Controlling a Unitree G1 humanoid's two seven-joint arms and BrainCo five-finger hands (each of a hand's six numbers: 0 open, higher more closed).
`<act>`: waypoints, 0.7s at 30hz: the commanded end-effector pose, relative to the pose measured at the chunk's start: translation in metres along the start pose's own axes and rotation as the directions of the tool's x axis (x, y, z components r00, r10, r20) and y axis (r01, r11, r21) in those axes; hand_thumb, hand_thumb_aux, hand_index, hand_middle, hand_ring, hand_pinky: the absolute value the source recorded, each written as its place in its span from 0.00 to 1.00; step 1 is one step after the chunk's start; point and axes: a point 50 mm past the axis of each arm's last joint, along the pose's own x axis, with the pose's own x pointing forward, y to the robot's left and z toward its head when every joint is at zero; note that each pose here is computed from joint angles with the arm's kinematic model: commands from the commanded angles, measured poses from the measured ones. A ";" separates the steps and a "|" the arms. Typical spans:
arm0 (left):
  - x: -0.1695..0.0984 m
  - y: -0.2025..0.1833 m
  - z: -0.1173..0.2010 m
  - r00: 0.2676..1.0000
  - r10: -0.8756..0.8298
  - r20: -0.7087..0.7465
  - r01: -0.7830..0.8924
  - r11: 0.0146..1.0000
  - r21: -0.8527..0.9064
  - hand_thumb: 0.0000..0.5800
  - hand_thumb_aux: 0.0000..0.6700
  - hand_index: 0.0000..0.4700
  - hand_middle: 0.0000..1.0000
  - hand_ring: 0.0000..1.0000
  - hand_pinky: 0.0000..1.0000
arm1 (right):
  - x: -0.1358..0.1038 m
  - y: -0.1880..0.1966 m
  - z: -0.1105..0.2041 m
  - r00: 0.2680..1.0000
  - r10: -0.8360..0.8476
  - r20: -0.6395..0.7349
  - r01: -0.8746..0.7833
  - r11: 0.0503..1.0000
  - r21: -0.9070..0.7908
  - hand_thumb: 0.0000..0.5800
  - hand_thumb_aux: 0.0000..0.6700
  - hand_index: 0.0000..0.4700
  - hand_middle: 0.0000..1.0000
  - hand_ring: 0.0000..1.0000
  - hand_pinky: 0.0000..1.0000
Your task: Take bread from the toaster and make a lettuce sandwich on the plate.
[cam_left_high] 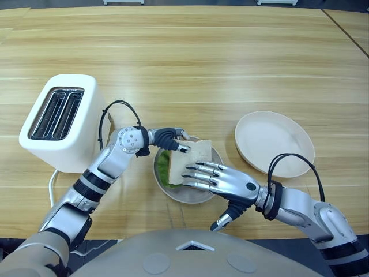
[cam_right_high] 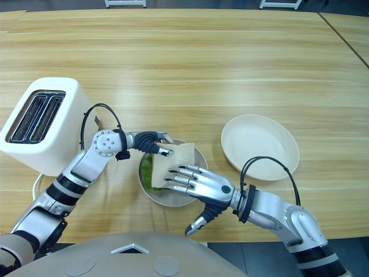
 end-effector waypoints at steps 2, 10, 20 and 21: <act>0.005 0.002 -0.002 0.999 0.022 -0.049 -0.013 0.985 0.174 1.00 1.00 1.00 1.00 1.00 1.00 | 0.009 0.011 -0.004 0.994 0.094 -0.051 -0.089 0.993 0.079 0.00 0.00 0.00 0.00 0.00 0.00; -0.001 0.050 0.035 0.823 0.543 0.165 -0.453 0.455 0.767 0.00 0.00 0.00 0.00 0.00 0.00 | 0.027 0.014 0.000 0.984 0.158 -0.083 -0.122 0.936 0.331 0.00 0.00 0.00 0.00 0.00 0.00; -0.068 0.058 0.071 0.464 0.824 0.326 -0.866 0.344 0.363 0.00 0.00 0.00 0.00 0.00 0.00 | 0.040 -0.036 -0.021 0.947 -0.236 -0.218 0.302 0.888 0.346 0.21 0.11 0.11 0.00 0.00 0.00; -0.074 0.050 0.075 0.482 0.812 0.329 -0.873 0.411 0.264 0.97 0.83 0.83 0.00 0.00 0.00 | 0.036 -0.048 -0.023 0.921 -0.309 -0.236 0.378 0.852 0.361 1.00 1.00 1.00 0.07 0.07 0.07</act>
